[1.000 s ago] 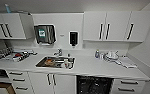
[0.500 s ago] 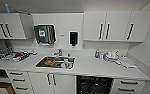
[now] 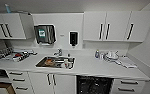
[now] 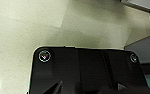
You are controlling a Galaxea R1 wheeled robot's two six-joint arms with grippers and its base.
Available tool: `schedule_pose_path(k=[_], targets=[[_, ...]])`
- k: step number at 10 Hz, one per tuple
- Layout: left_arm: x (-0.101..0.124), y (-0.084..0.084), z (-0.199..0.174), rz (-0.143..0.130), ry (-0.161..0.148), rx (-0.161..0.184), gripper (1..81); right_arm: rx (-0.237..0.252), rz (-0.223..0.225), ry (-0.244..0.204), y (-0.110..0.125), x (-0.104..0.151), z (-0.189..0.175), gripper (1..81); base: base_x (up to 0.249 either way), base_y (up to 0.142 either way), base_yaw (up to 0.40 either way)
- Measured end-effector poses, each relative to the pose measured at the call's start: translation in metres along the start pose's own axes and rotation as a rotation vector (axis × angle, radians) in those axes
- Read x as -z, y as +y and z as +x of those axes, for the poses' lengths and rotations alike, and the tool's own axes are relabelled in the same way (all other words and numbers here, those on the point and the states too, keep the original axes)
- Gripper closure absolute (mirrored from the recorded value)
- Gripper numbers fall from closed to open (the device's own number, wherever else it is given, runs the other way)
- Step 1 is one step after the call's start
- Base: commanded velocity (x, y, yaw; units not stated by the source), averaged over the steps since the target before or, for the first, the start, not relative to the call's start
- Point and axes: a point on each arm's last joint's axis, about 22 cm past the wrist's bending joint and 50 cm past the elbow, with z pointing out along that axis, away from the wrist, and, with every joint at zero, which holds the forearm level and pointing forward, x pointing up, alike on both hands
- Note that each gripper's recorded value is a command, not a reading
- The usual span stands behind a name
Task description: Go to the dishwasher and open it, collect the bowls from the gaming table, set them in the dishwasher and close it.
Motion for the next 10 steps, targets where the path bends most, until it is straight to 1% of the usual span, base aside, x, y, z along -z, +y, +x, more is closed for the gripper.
schedule_pose_path(k=[2,3,5,10], targets=[[0.0005,-0.0019,-0.0002,0.002,0.000,0.000,1.0,0.000,0.014,-0.001,-0.0116,-0.0025,-0.0011,1.0,0.000,0.000,0.000],[0.0005,-0.0019,-0.0001,0.002,0.000,0.000,1.0,0.000,0.017,-0.002,-0.0139,-0.0029,-0.0014,1.0,0.000,0.000,0.000],[0.0005,-0.0019,-0.0002,0.002,0.000,0.001,1.0,0.000,0.013,-0.001,-0.0107,-0.0023,-0.0010,1.0,0.000,0.000,0.000],[0.0005,-0.0020,-0.0001,0.003,0.000,0.005,1.0,0.000,0.014,-0.001,-0.0111,-0.0024,-0.0011,1.0,0.000,0.000,0.000]])
